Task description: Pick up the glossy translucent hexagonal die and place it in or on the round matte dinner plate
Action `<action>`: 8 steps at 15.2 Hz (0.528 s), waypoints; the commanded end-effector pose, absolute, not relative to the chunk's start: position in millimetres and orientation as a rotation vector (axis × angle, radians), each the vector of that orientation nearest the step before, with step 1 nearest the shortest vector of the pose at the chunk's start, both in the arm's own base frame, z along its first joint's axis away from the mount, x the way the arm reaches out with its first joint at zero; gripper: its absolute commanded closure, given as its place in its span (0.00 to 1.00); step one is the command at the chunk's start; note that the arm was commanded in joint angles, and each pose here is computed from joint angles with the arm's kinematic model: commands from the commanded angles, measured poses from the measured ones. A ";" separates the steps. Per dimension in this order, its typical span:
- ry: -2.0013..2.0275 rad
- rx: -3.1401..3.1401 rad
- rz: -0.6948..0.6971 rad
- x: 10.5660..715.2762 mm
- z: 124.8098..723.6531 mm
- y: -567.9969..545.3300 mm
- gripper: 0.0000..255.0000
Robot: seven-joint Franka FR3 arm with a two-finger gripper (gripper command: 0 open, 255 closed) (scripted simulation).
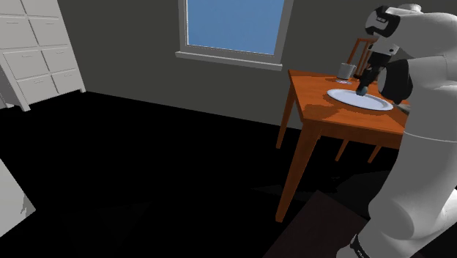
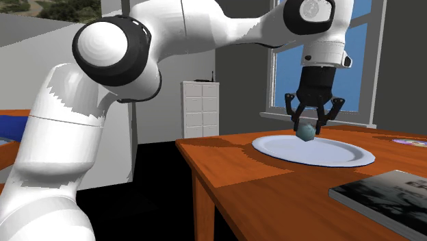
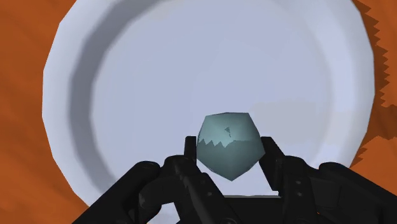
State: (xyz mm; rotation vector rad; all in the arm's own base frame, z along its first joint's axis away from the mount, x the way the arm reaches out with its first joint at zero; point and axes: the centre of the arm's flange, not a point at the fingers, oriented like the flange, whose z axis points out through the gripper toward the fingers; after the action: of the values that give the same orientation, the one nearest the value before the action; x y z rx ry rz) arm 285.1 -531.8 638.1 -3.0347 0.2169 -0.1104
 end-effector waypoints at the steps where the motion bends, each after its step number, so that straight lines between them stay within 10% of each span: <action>1: 0.216 -3.035 -0.110 284.6 627.2 -531.0 1.00; 8: 0.216 -3.035 -0.110 284.6 621.1 -531.0 1.00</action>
State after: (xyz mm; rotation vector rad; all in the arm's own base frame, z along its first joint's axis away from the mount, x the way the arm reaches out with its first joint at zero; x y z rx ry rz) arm 284.6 -531.1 621.1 -3.0351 0.2161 -0.1104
